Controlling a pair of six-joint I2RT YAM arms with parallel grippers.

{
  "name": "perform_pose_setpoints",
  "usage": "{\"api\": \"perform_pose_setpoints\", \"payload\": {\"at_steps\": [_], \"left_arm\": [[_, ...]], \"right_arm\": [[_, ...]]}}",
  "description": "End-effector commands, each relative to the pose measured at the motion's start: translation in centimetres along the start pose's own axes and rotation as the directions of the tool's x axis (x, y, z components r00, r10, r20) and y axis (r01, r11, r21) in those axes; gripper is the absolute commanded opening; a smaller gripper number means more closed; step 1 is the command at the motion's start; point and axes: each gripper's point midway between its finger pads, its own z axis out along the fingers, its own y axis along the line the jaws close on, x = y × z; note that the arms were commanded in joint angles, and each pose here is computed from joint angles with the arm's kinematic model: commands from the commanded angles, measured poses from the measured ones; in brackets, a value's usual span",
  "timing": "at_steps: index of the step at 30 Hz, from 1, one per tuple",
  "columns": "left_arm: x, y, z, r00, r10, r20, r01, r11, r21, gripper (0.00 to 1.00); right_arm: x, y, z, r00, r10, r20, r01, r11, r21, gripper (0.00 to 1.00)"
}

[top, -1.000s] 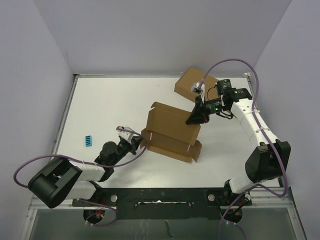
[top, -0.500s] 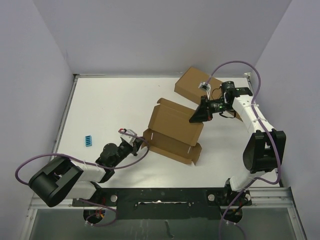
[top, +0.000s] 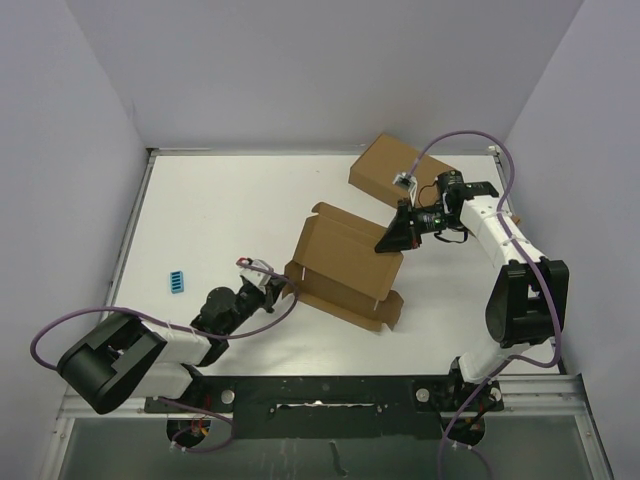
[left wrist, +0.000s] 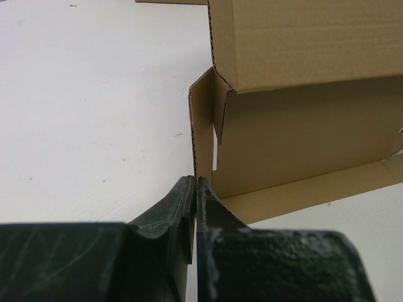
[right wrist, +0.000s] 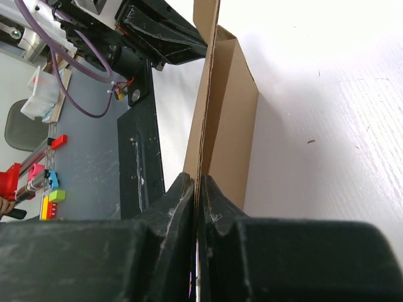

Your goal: Fold the paper box

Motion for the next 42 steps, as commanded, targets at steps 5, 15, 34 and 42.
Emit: {"api": "perform_pose_setpoints", "payload": {"at_steps": [5, 15, 34, 42], "left_arm": [[-1.7, -1.6, 0.0, 0.996, -0.084, 0.036, 0.081, 0.995, 0.061, 0.08], [-4.1, -2.0, -1.5, 0.977, -0.210, 0.033, 0.207, 0.976, 0.074, 0.43], [-5.7, 5.5, -6.0, 0.946, -0.293, 0.135, 0.322, 0.883, -0.341, 0.21], [-5.3, 4.9, -1.9, 0.972, -0.224, 0.072, 0.232, 0.963, -0.138, 0.23]], "right_arm": [[-0.5, 1.0, 0.2, 0.993, -0.116, 0.007, 0.116, 0.993, -0.015, 0.00], [-0.4, 1.1, 0.1, 0.990, -0.143, 0.003, 0.143, 0.990, -0.009, 0.00], [-0.2, 1.2, 0.3, 0.988, -0.153, -0.005, 0.153, 0.988, -0.015, 0.00], [-0.2, 1.1, 0.4, 0.989, -0.150, -0.007, 0.150, 0.988, -0.017, 0.00]]}}
